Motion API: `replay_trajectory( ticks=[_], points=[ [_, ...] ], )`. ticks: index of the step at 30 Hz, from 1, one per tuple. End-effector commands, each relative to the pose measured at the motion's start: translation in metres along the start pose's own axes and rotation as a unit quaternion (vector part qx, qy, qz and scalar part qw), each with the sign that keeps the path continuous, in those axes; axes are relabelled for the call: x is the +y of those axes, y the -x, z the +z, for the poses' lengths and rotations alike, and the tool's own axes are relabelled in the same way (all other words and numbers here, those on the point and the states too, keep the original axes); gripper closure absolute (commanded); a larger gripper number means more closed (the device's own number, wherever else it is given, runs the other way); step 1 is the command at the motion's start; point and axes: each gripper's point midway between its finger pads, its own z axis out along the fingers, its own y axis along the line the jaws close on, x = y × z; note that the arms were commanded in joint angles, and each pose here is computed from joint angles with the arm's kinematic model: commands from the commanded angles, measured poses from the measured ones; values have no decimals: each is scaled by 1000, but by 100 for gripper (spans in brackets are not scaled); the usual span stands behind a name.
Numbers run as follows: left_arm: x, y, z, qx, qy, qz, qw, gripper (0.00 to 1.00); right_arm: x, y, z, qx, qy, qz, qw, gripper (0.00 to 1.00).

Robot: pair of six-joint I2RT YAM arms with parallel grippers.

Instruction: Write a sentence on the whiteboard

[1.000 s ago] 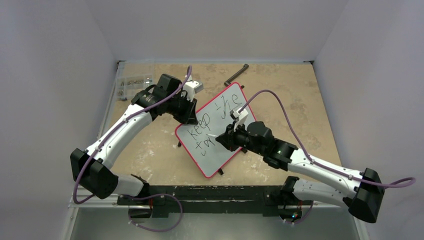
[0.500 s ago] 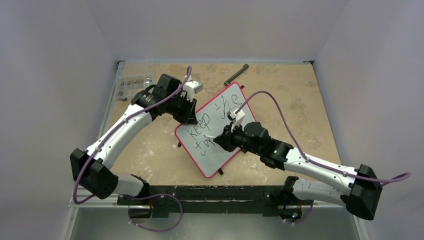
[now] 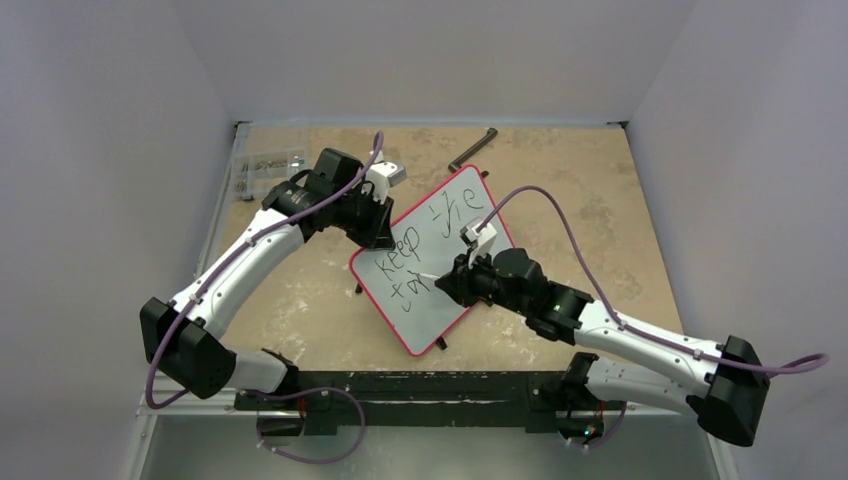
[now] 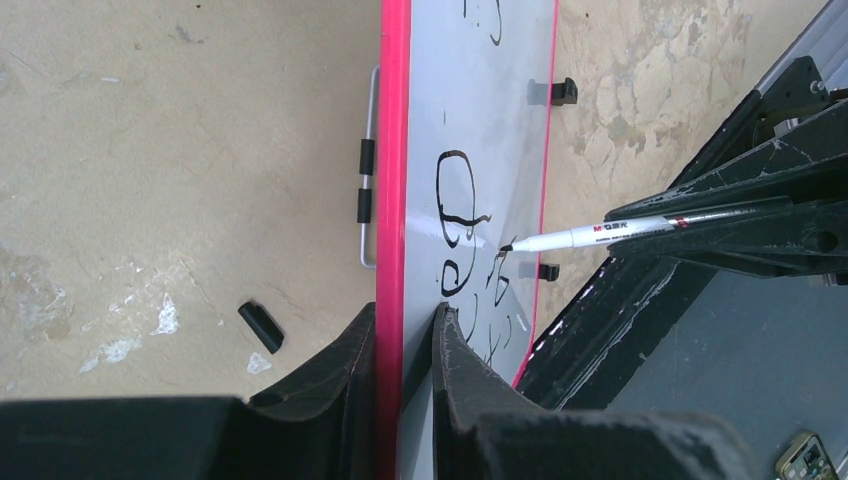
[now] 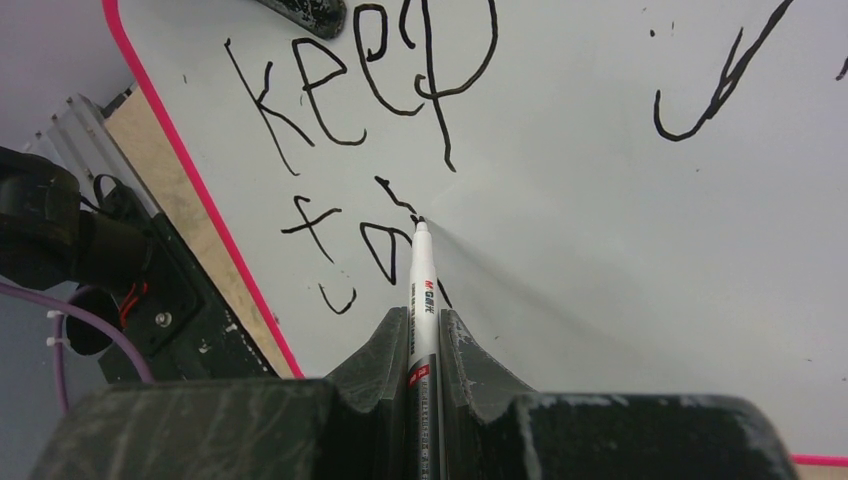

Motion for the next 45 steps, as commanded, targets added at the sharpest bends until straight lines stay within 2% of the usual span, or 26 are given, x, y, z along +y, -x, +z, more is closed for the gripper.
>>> replay_trajectory(
  ticks=[1, 19, 33, 39, 45],
  points=[
    [63, -31, -12, 63, 156, 37, 985, 100, -2, 34, -12, -41, -19, -10, 999, 100],
    [62, -31, -12, 62, 155, 36, 985, 100, -12, 11, 4, -23, -31, -11, 999, 100],
    [63, -31, -11, 63, 156, 37, 985, 100, -43, 13, 2, -24, -97, -12, 995, 100],
    [63, -32, -10, 66, 155, 37, 985, 100, -41, 20, -1, -25, -92, -12, 995, 100],
    [63, -32, -10, 65, 155, 37, 985, 100, -24, 33, -7, -38, -52, -16, 998, 100]
  ],
)
